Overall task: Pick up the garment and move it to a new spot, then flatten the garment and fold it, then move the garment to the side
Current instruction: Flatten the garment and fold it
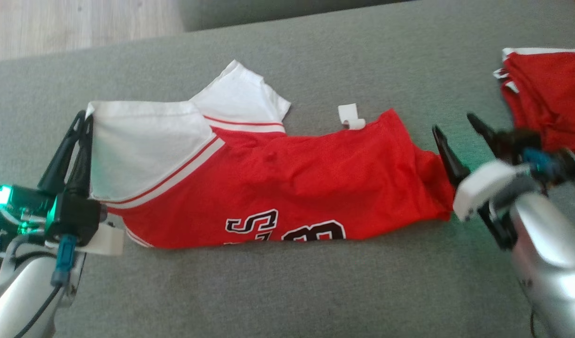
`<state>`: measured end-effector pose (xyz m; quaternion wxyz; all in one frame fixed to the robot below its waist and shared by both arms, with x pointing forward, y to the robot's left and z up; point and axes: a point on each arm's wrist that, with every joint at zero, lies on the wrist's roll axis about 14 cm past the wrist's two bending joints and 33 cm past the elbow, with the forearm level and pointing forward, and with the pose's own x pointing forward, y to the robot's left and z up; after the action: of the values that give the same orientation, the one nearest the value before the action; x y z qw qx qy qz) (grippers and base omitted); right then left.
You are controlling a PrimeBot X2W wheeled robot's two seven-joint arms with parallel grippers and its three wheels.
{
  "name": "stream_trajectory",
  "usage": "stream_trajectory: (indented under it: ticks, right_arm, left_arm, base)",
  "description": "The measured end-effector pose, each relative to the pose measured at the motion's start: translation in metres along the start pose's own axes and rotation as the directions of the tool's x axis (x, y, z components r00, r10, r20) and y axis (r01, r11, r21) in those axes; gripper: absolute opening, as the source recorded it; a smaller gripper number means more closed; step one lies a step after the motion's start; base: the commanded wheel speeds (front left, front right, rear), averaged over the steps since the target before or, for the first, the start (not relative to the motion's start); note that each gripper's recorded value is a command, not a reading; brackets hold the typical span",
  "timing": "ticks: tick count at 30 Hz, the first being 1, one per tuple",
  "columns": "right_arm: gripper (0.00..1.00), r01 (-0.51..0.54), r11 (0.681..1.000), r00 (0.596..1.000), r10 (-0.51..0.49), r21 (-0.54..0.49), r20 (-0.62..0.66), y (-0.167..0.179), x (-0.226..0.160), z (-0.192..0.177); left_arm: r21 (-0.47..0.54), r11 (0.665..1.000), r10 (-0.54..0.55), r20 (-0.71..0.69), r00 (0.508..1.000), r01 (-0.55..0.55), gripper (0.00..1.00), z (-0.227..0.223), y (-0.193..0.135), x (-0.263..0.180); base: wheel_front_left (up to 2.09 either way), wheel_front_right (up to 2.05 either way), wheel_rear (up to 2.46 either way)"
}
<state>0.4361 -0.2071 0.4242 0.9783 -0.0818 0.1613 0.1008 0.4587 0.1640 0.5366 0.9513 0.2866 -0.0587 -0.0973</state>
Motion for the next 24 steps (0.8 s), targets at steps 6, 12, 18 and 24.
stream_trajectory:
  ticks: [6, 12, 18, 24]
  right_arm:
    - [1.00, -0.075, 0.996, 0.995, 0.071, -0.055, -0.077, 0.009, 0.037, 0.003]
    - [1.00, -0.137, 0.986, 0.982, 0.122, -0.099, -0.145, 0.020, 0.059, -0.004]
    - [1.00, -0.175, 0.976, 0.965, 0.145, -0.127, -0.220, 0.026, 0.068, -0.017]
    - [0.49, -0.225, 0.968, 0.939, 0.185, -0.112, -0.289, 0.039, 0.069, -0.029]
  left_arm:
    - [0.000, 1.000, -0.015, -0.037, 0.999, 0.015, 0.00, -0.015, -0.002, 0.004]
    - [-0.001, 1.000, -0.025, -0.058, 0.998, 0.025, 0.00, -0.025, -0.003, 0.007]
    - [0.000, 0.999, -0.040, -0.072, 0.997, 0.040, 0.00, -0.030, -0.006, 0.007]
    - [-0.006, 0.999, -0.046, -0.100, 0.994, 0.045, 0.00, -0.039, -0.006, 0.003]
  base:
    - [0.00, 0.00, 0.00]
    - [0.00, 0.00, 0.00]
    - [0.00, 0.00, 0.00]
    - [0.00, 0.00, 0.00]
